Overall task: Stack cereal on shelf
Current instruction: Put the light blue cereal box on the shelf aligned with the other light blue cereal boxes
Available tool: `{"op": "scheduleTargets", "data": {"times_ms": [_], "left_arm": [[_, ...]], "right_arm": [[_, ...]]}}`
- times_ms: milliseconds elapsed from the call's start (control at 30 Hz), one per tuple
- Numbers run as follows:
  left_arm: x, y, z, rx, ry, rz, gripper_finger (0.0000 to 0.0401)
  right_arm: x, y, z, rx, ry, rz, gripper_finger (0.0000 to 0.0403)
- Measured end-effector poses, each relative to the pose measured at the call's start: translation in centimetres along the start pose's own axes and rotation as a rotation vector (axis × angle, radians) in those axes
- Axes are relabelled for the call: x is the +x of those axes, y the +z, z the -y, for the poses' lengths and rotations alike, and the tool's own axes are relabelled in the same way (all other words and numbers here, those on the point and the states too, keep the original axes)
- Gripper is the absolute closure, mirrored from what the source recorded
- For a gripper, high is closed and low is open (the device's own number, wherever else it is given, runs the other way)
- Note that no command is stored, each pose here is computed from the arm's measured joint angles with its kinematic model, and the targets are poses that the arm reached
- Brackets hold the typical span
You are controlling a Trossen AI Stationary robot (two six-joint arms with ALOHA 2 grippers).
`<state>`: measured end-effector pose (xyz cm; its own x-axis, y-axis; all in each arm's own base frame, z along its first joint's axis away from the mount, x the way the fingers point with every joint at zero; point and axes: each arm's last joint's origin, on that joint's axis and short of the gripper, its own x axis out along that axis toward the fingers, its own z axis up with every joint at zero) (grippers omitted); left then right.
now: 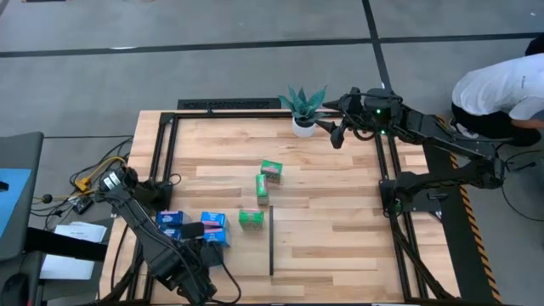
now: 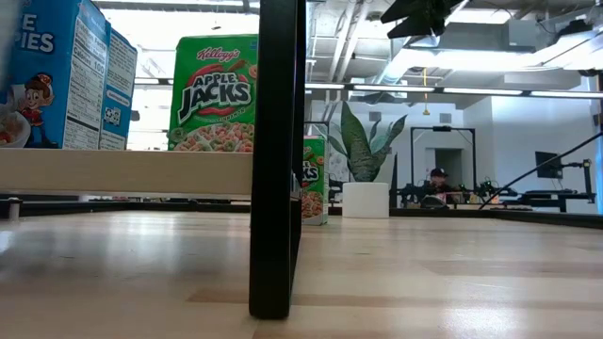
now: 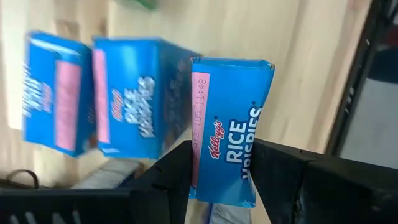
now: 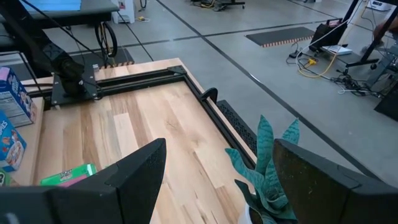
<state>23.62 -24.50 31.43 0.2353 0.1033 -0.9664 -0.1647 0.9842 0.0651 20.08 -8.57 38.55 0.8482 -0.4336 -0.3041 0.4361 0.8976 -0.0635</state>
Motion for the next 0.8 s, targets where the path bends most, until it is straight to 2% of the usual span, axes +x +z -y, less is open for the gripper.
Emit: {"op": "scheduleTargets", "data": {"times_ms": [167, 433, 800], "left_arm": [[0.00, 0.16, -0.10, 0.004, 0.034, 0.051, 0.0264], [-0.02, 0.33, 0.41, 0.055, -0.030, 0.048, 0.0264], [0.14, 0.09, 0.67, 0.102, -0.042, 0.018, 0.0264]], "right_arm": [[0.00, 0.00, 0.00, 0.000, 0.000, 0.000, 0.0085], [0.00, -0.01, 0.00, 0.000, 0.000, 0.000, 0.0085], [0.01, -0.01, 0.00, -0.001, -0.001, 0.000, 0.0085]]}}
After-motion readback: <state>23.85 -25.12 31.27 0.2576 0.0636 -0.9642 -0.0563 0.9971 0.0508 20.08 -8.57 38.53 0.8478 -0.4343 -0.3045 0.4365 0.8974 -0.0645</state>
